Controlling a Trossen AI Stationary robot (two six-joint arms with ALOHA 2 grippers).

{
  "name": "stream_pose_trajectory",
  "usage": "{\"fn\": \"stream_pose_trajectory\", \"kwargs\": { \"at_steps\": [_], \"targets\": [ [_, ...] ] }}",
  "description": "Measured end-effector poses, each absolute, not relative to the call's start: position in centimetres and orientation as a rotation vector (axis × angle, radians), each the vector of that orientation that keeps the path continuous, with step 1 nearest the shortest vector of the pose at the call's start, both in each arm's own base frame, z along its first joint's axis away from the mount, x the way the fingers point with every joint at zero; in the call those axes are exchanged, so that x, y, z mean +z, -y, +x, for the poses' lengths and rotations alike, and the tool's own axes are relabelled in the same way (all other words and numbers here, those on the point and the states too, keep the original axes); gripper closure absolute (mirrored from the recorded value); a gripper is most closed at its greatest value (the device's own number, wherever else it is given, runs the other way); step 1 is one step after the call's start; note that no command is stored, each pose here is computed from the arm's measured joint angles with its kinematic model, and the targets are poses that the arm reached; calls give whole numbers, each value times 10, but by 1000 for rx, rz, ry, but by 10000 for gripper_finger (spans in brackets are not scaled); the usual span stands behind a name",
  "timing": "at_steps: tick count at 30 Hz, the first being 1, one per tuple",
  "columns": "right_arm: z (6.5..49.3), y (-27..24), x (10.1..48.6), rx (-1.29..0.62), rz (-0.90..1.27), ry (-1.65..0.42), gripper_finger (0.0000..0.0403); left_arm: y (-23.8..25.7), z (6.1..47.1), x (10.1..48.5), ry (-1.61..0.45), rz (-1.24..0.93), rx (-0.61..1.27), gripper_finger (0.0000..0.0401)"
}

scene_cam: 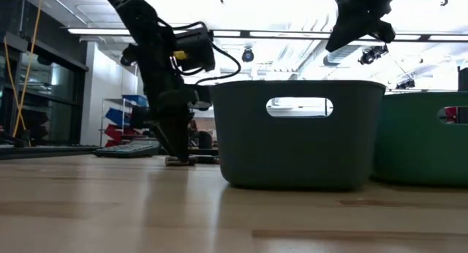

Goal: Sort batteries
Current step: Put the silver battery into the blue bin, then put the black battery into the green bin

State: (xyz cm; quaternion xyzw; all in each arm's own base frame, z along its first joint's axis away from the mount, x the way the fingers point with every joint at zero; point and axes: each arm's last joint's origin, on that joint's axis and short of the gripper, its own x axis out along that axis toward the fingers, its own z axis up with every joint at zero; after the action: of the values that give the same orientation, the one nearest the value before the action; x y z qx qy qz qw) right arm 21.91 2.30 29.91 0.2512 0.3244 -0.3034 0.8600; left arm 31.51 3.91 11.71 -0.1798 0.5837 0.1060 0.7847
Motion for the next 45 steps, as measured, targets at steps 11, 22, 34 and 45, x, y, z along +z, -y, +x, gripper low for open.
{"fn": "stream_pose_trajectory", "kwargs": {
  "at_steps": [11, 22, 34, 45],
  "targets": [
    [218, -23, 298, -635, 526, -704, 403, -37, 300, 198, -1115, -447, 100, 374],
    [218, -21, 298, -647, 518, -700, 403, -6, 325, 251, -725, -225, -108, 374],
    [219, -19, 299, -689, 552, -656, 402, 11, 399, 262, -711, -165, -115, 224],
    [215, 20, 282, -826, 612, -764, 291, -51, 332, 306, -700, -183, 77, 204]
  ]
}}
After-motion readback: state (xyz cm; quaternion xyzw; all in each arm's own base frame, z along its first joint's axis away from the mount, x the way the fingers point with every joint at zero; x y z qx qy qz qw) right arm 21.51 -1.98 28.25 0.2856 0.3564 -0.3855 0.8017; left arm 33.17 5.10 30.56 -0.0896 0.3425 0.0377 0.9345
